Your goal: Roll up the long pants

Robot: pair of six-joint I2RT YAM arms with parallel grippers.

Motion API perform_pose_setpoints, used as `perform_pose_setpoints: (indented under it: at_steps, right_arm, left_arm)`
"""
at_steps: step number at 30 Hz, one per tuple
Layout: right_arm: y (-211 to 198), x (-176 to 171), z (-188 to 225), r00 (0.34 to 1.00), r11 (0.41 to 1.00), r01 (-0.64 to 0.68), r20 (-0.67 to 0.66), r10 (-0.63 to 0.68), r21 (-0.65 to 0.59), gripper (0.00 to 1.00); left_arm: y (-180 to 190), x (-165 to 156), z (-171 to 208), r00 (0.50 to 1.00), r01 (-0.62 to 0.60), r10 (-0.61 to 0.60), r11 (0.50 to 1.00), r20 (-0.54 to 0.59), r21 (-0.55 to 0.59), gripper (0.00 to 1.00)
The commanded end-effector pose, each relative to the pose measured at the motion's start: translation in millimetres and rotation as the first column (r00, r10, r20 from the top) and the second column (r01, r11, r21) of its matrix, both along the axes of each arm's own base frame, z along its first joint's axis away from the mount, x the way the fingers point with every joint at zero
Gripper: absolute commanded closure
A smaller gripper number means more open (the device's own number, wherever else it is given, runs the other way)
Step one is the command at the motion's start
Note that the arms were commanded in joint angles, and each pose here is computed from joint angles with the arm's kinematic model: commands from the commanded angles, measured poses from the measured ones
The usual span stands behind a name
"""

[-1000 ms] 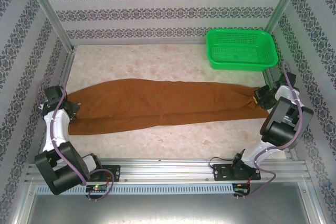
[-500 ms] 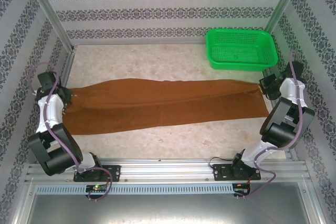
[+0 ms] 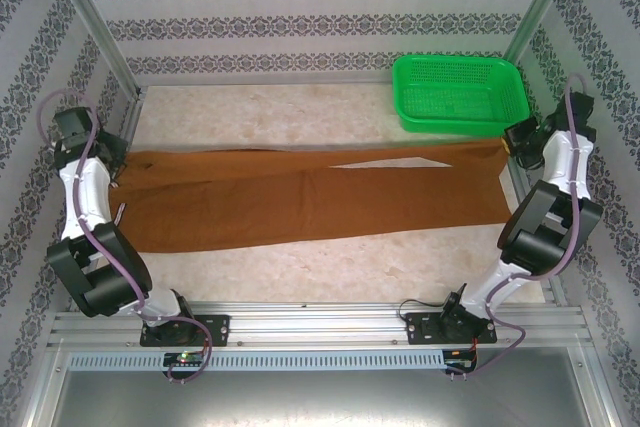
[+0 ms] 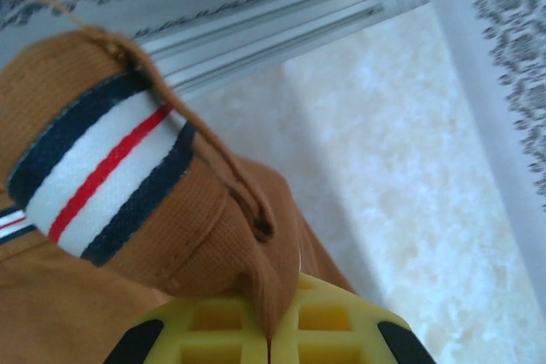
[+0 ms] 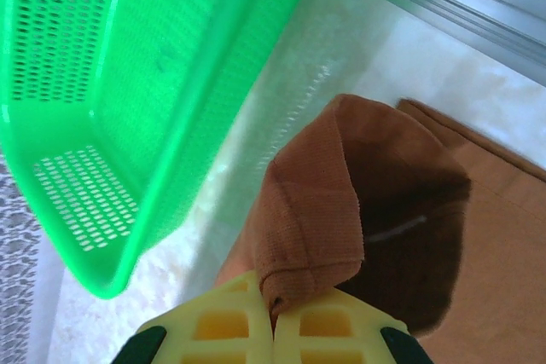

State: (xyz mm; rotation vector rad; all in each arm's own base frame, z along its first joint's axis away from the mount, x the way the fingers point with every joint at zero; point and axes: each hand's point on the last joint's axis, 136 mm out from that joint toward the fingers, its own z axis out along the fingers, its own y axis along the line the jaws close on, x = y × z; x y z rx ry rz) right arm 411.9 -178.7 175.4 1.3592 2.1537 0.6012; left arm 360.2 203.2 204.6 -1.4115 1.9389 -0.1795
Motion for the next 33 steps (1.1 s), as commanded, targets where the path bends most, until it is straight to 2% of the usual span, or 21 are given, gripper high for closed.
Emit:
perform_pose_setpoints:
  at_steps: [1, 5, 10, 14, 17, 21, 22, 23, 25, 27, 30, 33]
  right_arm:
    - [-37.3, 16.4, 13.0, 0.997, 0.993, 0.062, 0.046, -0.058, -0.099, 1.0]
    - [-34.4, 3.4, -2.5, 0.997, 0.993, 0.071, 0.019, -0.069, -0.099, 1.0]
    - [-40.4, -52.7, -31.2, 0.981, 0.98, 0.18, -0.051, -0.185, -0.087, 1.0]
    - [-43.9, -95.1, -60.9, 0.958, 0.965, 0.244, -0.13, -0.254, -0.093, 1.0]
    - [-34.8, -109.0, -79.6, 0.951, 0.968, 0.236, -0.186, -0.249, -0.091, 1.0]
    - [-25.4, -119.5, -97.5, 0.948, 0.971, 0.211, -0.218, -0.23, -0.109, 1.0]
    - [-21.2, -121.4, -103.4, 0.95, 0.976, 0.195, -0.231, -0.212, -0.094, 1.0]
    - [-16.8, -122.1, -107.1, 0.953, 0.981, 0.178, -0.236, -0.192, -0.078, 0.93]
    - [-12.1, -124.4, -110.6, 0.955, 0.983, 0.171, -0.235, -0.182, -0.067, 0.62]
    - [-12.1, -125.7, -104.2, 0.959, 0.98, 0.182, -0.205, -0.195, -0.082, 0.51]
    - [-16.3, -123.7, -84.3, 0.963, 0.972, 0.192, -0.166, -0.213, -0.133, 0.32]
    - [-16.3, -116.7, -66.6, 0.966, 0.969, 0.186, -0.152, -0.211, -0.163, 0.29]
  left_arm:
    - [25.8, 10.0, 35.7, 0.998, -0.038, 0.031, 0.994, 0.063, 0.102, 1.0]
    - [22.7, -8.4, 36.3, 0.998, -0.046, 0.042, 0.992, 0.036, 0.12, 1.0]
    - [23.4, -61.9, 24.9, 0.994, -0.105, 0.108, 0.986, -0.017, 0.127, 1.0]
    - [11.4, -116.9, -8.7, 0.974, -0.155, 0.174, 0.979, -0.147, 0.131, 1.0]
    - [4.3, -150.5, -37.8, 0.943, -0.209, 0.238, 0.968, -0.233, 0.141, 1.0]
    - [-3.1, -167.8, -64.3, 0.919, -0.219, 0.246, 0.968, -0.308, 0.12, 1.0]
    - [-4.9, -175.8, -70.1, 0.905, -0.236, 0.261, 0.965, -0.336, 0.114, 0.95]
    - [-6.8, -180.4, -75.3, 0.901, -0.255, 0.275, 0.962, -0.337, 0.101, 0.69]
    - [-7.9, -188.1, -78.6, 0.901, -0.303, 0.315, 0.949, -0.299, 0.086, 0.47]
    - [-4.4, -189.5, -71.7, 0.898, -0.349, 0.359, 0.933, -0.254, 0.085, 0.42]
    - [5.9, -171.1, -46.6, 0.915, -0.36, 0.368, 0.93, -0.164, 0.077, 0.38]
    - [13.2, -152.2, -7.9, 0.938, -0.335, 0.341, 0.938, -0.068, 0.088, 0.4]
